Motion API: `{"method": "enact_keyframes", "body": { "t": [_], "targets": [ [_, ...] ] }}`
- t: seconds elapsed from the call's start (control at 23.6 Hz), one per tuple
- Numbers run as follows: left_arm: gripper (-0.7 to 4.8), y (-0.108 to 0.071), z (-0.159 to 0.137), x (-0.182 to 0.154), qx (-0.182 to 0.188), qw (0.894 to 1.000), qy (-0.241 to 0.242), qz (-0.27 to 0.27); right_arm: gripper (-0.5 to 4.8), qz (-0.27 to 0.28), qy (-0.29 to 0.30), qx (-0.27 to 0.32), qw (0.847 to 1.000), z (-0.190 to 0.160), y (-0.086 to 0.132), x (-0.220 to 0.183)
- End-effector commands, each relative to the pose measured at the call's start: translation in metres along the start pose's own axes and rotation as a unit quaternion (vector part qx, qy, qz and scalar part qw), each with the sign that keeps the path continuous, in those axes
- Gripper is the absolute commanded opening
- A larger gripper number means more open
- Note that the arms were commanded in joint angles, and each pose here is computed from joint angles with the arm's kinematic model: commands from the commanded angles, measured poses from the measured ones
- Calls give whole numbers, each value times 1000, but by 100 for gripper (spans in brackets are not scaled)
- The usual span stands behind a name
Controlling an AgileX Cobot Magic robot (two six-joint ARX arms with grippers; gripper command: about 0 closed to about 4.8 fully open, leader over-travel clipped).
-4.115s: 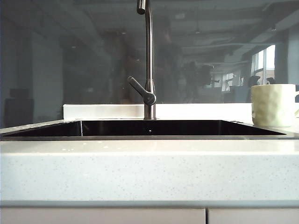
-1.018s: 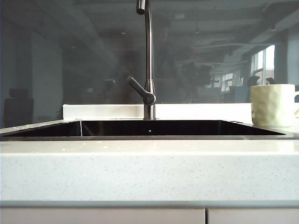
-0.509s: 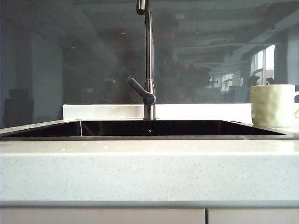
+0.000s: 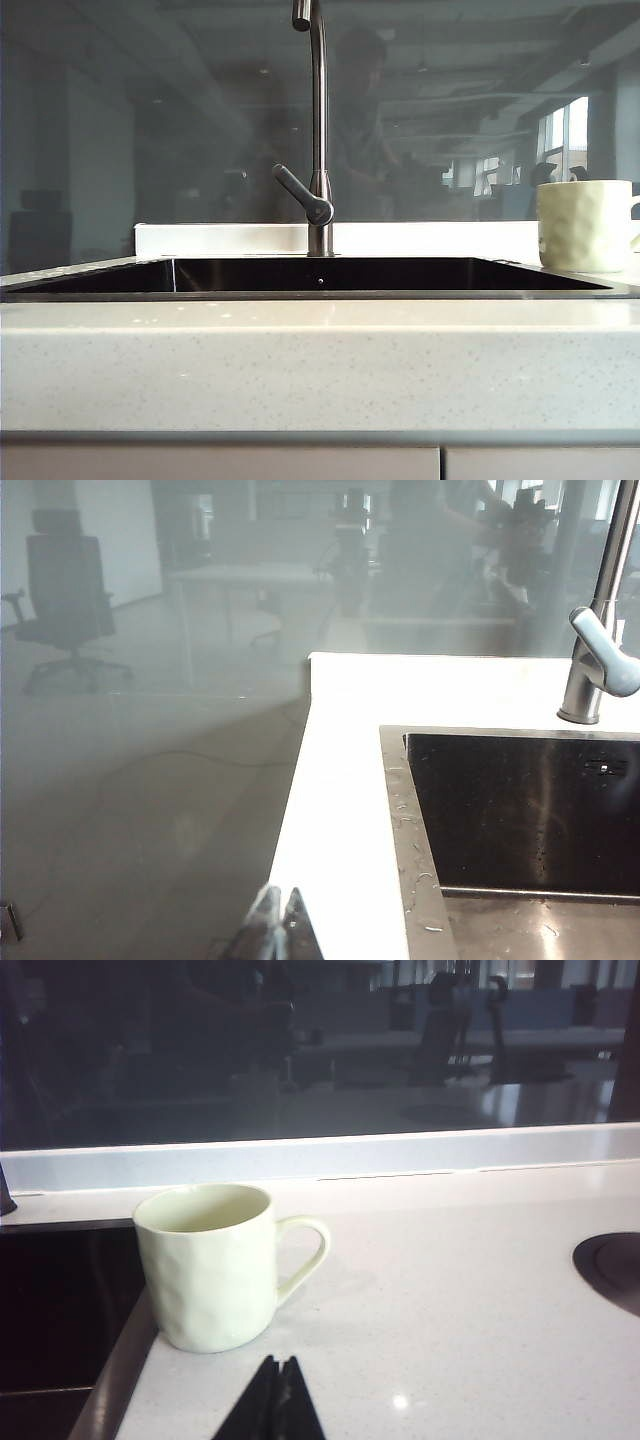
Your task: Pick up the mug next to the sink, go to the faucet to get some water, pour the water into the sink, and finally put the mug back to its place.
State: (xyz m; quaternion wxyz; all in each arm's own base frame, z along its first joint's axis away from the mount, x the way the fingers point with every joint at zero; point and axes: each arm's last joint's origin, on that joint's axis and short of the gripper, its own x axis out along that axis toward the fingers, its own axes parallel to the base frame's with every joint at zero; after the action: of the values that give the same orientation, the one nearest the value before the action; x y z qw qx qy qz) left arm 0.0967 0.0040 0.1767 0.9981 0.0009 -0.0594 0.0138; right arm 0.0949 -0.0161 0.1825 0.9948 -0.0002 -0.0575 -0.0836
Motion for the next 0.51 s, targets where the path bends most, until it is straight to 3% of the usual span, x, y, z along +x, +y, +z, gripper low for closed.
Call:
{"method": "enact_keyframes", "body": {
  "t": [0.04,0.51],
  "targets": [
    [-3,0,2,0,-3,1000,-7,-1,-9,-2,0,-20,1000,-2,0,-1],
    [-3,0,2,0,-3,1000,-6,-1,-9,45,14,13,999,-10,9,-1]
  ]
}}
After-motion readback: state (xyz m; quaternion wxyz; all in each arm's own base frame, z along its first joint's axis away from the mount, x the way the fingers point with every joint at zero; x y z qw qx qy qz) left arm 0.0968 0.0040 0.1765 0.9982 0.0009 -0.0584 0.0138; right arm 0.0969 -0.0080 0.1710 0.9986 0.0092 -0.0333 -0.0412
